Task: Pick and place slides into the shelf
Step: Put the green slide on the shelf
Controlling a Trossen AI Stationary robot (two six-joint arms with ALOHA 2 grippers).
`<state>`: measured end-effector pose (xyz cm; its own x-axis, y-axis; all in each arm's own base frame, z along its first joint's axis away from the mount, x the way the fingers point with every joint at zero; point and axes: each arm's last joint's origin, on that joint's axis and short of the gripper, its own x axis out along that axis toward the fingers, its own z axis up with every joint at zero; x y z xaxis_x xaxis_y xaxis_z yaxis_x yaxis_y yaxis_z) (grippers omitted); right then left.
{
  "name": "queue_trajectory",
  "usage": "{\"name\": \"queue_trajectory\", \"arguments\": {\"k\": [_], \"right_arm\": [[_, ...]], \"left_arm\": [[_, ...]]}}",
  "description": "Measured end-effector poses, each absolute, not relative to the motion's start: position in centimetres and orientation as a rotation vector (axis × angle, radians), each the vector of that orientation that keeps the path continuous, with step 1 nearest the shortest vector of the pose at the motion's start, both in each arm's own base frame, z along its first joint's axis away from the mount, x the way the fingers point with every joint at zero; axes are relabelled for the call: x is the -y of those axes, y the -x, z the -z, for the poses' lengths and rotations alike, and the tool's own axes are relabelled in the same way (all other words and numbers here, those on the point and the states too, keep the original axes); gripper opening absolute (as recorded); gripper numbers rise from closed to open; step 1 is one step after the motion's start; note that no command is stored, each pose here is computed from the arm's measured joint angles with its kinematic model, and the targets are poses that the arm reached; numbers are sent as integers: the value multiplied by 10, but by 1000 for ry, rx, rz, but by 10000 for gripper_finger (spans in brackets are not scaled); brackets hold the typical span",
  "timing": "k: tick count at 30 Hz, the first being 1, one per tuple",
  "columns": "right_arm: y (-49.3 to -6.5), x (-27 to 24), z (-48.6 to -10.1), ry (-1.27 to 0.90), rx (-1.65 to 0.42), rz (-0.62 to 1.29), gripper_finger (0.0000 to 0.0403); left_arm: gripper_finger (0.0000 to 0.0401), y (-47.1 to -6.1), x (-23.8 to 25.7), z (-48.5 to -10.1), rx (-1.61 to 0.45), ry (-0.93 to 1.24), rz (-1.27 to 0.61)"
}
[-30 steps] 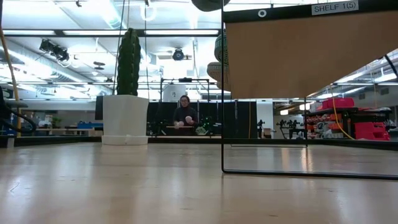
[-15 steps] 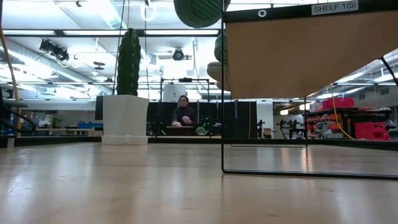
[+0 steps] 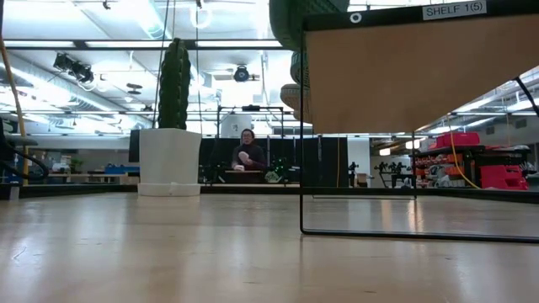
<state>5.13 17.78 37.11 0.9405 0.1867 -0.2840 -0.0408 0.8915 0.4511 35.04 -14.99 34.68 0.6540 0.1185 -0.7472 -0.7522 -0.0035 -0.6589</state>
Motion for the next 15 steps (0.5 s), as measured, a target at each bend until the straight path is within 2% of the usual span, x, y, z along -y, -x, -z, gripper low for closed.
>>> {"name": "queue_trajectory", "arguments": {"k": [15], "right_arm": [[-51, -178, -371, -465, -322, -114, 146]], "left_arm": [[13, -358, 138, -355, -661, 1292, -831]]}}
